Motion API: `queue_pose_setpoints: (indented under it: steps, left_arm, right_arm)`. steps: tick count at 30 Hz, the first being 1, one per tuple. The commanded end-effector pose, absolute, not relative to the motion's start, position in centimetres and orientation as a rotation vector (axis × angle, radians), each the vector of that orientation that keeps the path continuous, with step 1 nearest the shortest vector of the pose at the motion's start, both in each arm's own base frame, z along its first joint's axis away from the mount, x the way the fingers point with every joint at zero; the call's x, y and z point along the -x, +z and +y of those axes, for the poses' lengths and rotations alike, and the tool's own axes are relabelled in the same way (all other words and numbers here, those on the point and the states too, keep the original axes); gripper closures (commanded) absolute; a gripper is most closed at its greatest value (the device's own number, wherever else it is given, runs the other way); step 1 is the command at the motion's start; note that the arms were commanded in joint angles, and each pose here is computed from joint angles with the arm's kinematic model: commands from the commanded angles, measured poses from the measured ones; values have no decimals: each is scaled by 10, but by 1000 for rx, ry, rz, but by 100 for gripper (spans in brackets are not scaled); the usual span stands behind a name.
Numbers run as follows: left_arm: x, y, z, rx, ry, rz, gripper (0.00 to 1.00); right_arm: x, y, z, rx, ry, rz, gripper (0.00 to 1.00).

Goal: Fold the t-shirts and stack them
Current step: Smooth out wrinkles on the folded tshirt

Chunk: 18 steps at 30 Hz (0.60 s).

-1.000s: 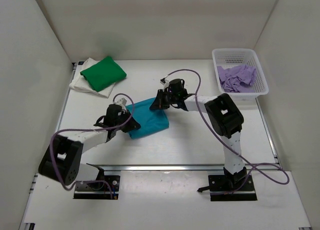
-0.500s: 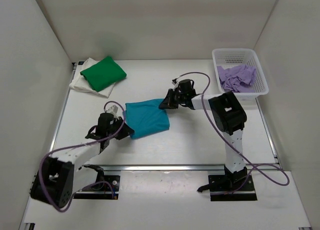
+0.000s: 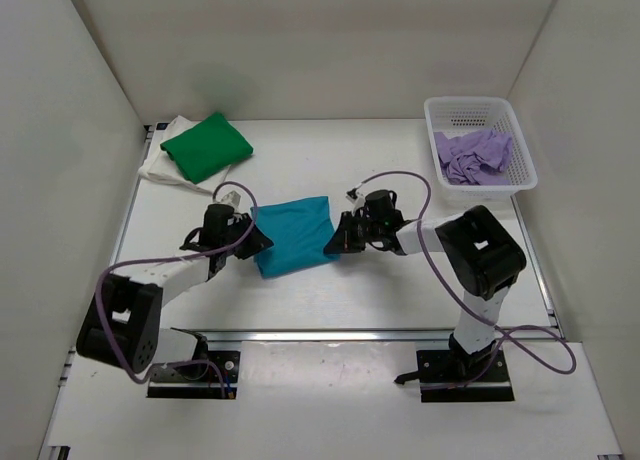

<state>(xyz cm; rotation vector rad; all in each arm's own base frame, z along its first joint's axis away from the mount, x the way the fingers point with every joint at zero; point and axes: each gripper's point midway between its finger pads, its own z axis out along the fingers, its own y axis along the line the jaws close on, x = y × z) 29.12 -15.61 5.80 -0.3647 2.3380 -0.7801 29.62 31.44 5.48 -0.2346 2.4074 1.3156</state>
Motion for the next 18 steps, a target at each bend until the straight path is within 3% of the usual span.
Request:
queue_pose_setpoints:
  steps: [1,7,15,18]
  left_arm:
    - [-320,68,-155,373,-746,2287,71]
    - [-306,41,-131,473,-688,2349,71]
    - [-311,130,-124,341,-631,2145,64]
    - [-307,142,-105,374,-628,2092,61]
  right_arm:
    - [-297,40,306,204,1334,2396,100]
    - [-284,31,286,124,1364,2406,100]
    - [-278,86,286,268,1260,2271,100]
    - [-277,105,276,277,1199,2214,94]
